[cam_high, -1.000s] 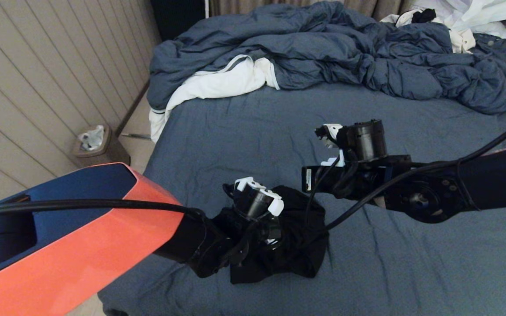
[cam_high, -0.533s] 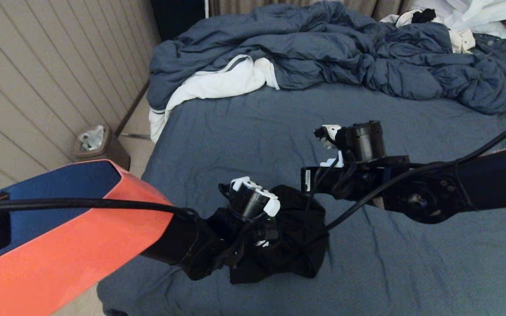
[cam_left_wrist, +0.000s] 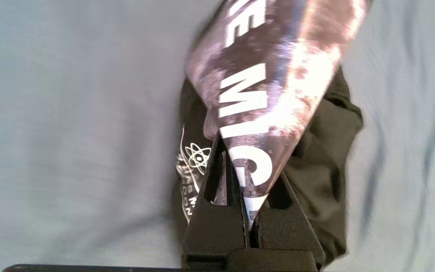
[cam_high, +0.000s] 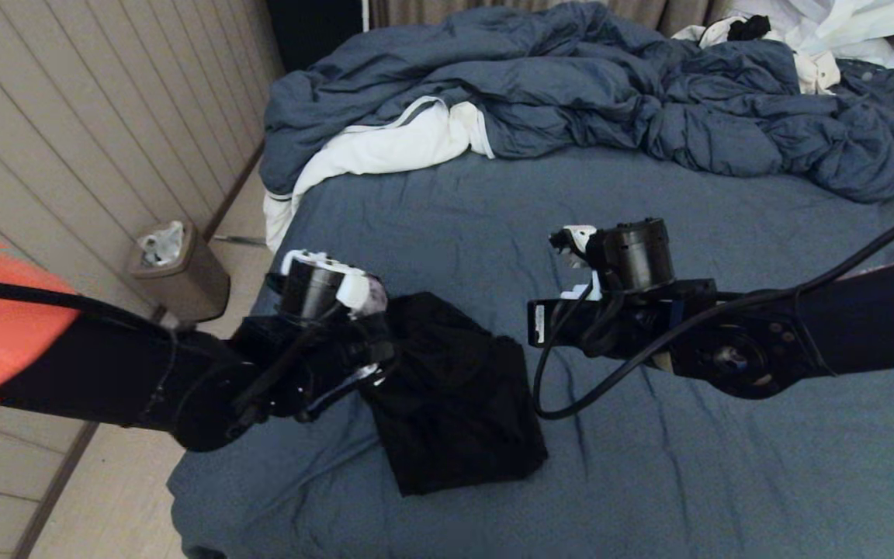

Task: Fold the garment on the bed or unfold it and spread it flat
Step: Unford the black T-shirt

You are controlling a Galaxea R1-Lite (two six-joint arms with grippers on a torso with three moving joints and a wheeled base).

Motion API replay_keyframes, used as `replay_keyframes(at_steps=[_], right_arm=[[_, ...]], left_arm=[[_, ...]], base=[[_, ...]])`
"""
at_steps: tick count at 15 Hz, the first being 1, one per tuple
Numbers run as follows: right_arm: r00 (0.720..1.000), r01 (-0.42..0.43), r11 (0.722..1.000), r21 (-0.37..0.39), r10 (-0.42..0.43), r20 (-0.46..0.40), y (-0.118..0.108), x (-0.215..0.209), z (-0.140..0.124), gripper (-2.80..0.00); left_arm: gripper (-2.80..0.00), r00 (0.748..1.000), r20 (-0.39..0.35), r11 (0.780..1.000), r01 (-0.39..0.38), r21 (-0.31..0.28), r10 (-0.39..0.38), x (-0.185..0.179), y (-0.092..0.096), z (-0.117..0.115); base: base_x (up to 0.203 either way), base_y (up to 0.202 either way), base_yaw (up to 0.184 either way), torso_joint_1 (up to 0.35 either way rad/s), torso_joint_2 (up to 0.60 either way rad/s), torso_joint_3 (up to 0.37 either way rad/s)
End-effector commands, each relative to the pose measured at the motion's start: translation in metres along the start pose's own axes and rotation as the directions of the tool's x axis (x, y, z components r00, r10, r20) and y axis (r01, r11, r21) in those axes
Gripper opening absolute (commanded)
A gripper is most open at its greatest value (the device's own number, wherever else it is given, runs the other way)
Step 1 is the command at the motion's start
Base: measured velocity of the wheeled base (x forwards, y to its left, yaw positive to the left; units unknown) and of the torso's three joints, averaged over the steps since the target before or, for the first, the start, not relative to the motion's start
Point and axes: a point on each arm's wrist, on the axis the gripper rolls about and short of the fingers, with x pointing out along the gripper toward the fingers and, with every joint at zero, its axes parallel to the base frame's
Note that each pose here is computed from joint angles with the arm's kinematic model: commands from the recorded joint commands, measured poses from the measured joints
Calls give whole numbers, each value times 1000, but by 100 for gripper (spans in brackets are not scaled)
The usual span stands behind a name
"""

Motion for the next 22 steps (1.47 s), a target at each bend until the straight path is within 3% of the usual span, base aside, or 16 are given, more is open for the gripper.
replay_keyframes(at_steps=[1,5,7,9,14,15,19,22], right_arm=[[1000,0,1000,1,0,1,0,0,0,-280],[1000,0,1000,-1,0,-7,1,3,-2,-280],[1000,0,1000,-3,0,-14,1,4,-4,-280],[1000,-7,1000,-8,7,-18,6,5,-6,-280],[1000,-6,1000,-10,6,-23,6,6,-7,-280],[1000,-6,1000,-10,5,-25,6,7,-8,-280],[1000,-5,1000,-10,5,-28,6,8,-9,-280],[999,-8,1000,-13,7,-33,7,9,-11,-280]], left_arm=[[-280,999,38,998,-27,-61,30,-22,38,28],[-280,996,32,988,-81,-128,86,-31,94,35],[-280,997,25,984,-73,-161,78,-33,119,35],[-280,999,-16,985,-35,-171,33,-29,129,28],[-280,996,-80,990,-46,-136,36,-24,132,13],[0,996,-79,991,-39,-130,29,-25,130,12],[0,1000,29,990,-2,-138,6,-45,125,37],[0,985,167,988,-26,-151,52,-72,141,67]], base=[[0,0,0,0,0,0],[0,0,0,0,0,0],[0,0,0,0,0,0],[0,0,0,0,0,0],[0,0,0,0,0,0],[0,0,0,0,0,0],[0,0,0,0,0,0],[0,0,0,0,0,0]])
